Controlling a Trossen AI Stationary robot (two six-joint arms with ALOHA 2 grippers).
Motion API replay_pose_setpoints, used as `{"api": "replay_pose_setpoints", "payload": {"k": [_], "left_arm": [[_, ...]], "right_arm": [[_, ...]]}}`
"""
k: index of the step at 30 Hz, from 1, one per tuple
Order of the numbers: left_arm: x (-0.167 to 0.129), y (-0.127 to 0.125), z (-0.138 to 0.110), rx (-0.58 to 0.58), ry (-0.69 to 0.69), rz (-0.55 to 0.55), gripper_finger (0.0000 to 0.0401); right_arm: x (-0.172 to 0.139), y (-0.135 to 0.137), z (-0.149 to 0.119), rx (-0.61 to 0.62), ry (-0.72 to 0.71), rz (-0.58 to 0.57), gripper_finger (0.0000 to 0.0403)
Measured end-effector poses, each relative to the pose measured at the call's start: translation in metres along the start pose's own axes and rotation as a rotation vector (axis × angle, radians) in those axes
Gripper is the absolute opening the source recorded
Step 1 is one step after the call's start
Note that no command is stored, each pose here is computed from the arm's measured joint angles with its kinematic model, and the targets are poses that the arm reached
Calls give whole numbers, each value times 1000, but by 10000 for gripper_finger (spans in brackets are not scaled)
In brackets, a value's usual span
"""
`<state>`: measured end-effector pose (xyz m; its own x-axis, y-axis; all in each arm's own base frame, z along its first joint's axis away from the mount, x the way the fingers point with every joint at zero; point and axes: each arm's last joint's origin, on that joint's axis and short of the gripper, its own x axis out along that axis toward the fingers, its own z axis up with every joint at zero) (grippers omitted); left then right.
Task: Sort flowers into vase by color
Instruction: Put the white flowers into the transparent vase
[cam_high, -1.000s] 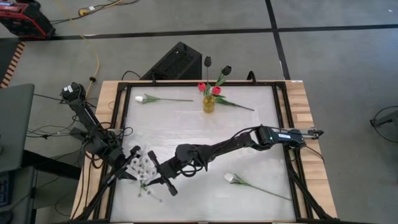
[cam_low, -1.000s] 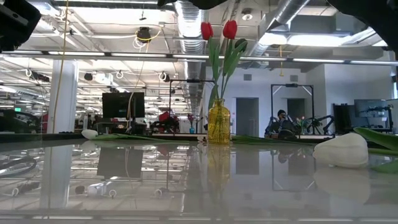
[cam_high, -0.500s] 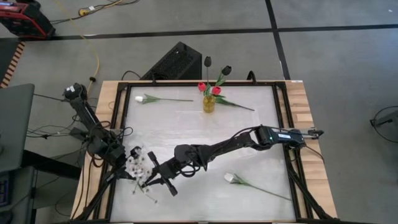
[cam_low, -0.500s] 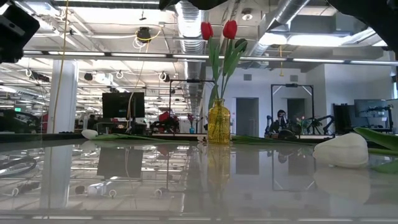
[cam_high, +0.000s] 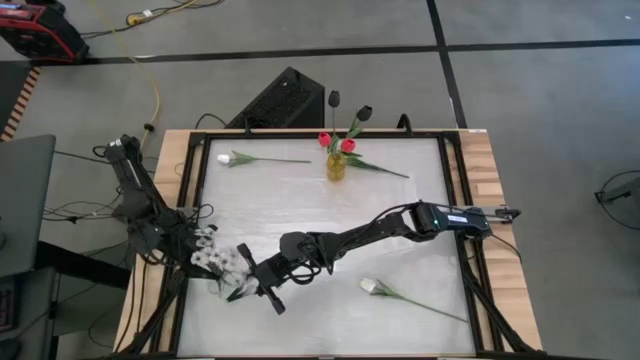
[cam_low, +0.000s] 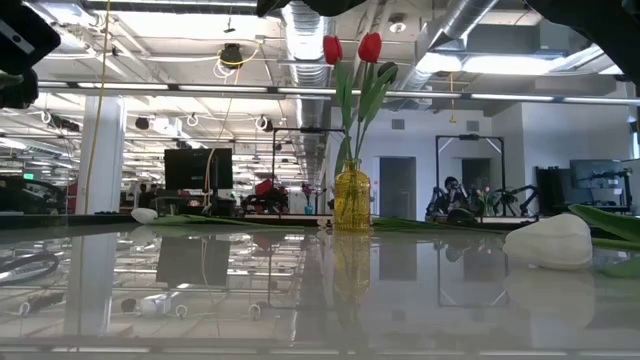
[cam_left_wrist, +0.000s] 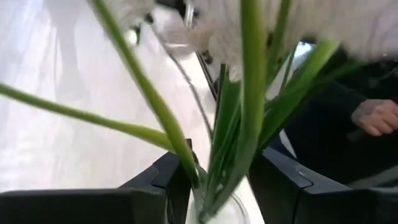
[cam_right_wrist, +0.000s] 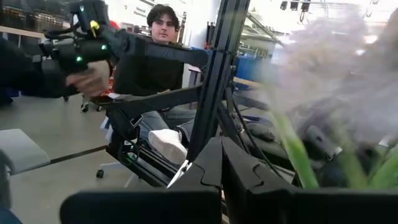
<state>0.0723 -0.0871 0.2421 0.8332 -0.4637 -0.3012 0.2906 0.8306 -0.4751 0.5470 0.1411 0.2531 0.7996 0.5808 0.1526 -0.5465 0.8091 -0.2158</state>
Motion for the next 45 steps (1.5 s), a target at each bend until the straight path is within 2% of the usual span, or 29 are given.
{"api": "replay_pose_setpoints", "payload": {"k": [7, 13, 25, 28, 35, 41, 45], "left_arm": [[-7, -5, 9, -71, 43, -46, 138], [-7, -1, 3, -172, 122, -9, 140], [-8, 0, 1, -224, 152, -7, 185], [-8, 0, -1, -240, 185, -13, 196], [-9, 1, -6, -264, 291, -45, 213], [-10, 6, -11, -158, 330, 1, 213], [-11, 10, -13, -103, 347, 33, 213]], "right_arm": [[0, 0, -2, 3, 22, 4, 25], [0, 0, -3, 5, 34, 5, 25], [-5, -9, -12, 31, 106, -4, 25], [-9, -11, -10, 52, 180, 15, 25], [-27, -8, 15, 97, 436, 106, 26], [-59, 6, 47, 224, 742, 164, 26], [-86, 18, 65, 351, 952, 193, 26]]}}
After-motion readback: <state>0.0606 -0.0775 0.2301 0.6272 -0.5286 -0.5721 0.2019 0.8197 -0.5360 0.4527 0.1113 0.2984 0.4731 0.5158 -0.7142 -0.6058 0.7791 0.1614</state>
